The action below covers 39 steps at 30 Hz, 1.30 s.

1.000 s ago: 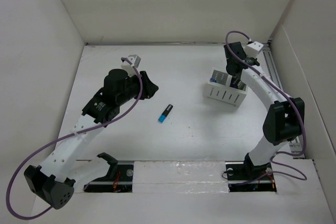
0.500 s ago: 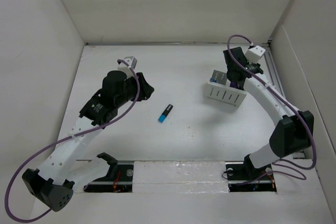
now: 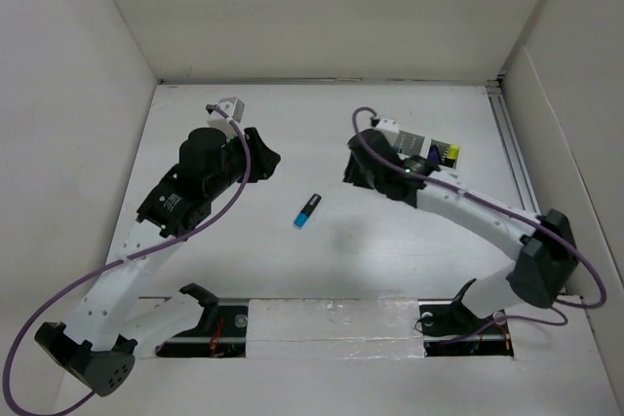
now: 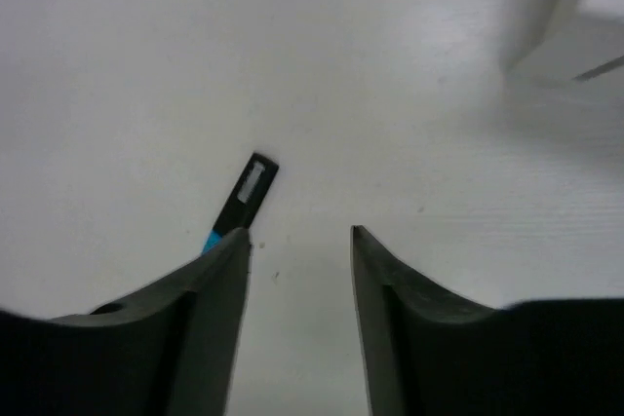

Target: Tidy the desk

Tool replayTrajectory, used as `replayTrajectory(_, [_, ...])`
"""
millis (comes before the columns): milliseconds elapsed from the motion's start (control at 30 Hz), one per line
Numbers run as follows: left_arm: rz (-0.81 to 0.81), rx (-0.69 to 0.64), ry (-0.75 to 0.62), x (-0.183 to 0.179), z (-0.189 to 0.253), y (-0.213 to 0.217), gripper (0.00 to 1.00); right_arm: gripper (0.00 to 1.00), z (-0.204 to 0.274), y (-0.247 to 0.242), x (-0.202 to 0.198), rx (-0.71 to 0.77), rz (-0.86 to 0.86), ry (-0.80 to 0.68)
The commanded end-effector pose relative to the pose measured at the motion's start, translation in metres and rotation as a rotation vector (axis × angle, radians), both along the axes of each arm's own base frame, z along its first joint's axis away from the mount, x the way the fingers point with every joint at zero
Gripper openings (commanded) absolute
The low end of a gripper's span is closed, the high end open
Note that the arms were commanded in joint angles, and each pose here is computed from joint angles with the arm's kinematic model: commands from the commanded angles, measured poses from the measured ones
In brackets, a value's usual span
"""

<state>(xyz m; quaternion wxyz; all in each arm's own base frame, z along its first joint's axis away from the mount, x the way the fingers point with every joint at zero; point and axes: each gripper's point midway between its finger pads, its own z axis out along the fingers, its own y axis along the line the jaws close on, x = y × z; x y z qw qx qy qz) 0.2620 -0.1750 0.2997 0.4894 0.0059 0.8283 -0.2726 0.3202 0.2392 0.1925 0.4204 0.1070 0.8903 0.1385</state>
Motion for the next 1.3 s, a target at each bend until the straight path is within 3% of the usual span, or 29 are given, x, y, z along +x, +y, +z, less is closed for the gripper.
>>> replayTrajectory(0, [0.008, -0.048, -0.07, -0.003, 0.028, 0.003, 0.35, 0.53, -0.013, 0.056, -0.014, 0.033, 0.111, 0.068])
replayTrajectory(33, [0.016, -0.041, -0.067, -0.003, 0.025, 0.006, 0.35, 0.66, -0.033, 0.069, -0.015, 0.009, 0.13, 0.122])
replayTrajectory(167, [0.017, -0.039, -0.087, -0.013, 0.024, 0.013, 0.35, 0.8, -0.066, 0.091, -0.013, -0.071, 0.139, 0.222])
replayTrajectory(567, [-0.073, -0.052, -0.075, -0.027, 0.009, 0.003, 0.36, 0.77, -0.145, 0.111, 0.008, -0.214, 0.109, 0.386])
replayTrajectory(767, [-0.085, -0.031, -0.059, -0.027, 0.001, 0.002, 0.35, 0.63, -0.172, 0.108, -0.003, -0.211, 0.058, 0.464])
replayTrajectory(867, [-0.071, -0.026, -0.064, -0.025, 0.001, 0.004, 0.35, 0.42, -0.177, 0.104, -0.008, -0.202, 0.059, 0.472])
replayTrajectory(933, [-0.064, -0.027, -0.06, -0.023, 0.002, 0.004, 0.35, 0.23, -0.176, 0.098, -0.012, -0.211, 0.055, 0.471])
replayTrajectory(1133, [-0.036, -0.013, -0.053, -0.015, 0.001, 0.005, 0.35, 0.1, -0.15, 0.088, -0.008, -0.17, 0.064, 0.397])
replayTrajectory(1267, [-0.022, -0.024, -0.052, -0.008, 0.005, 0.002, 0.35, 0.07, -0.095, 0.069, 0.01, -0.094, 0.046, 0.288])
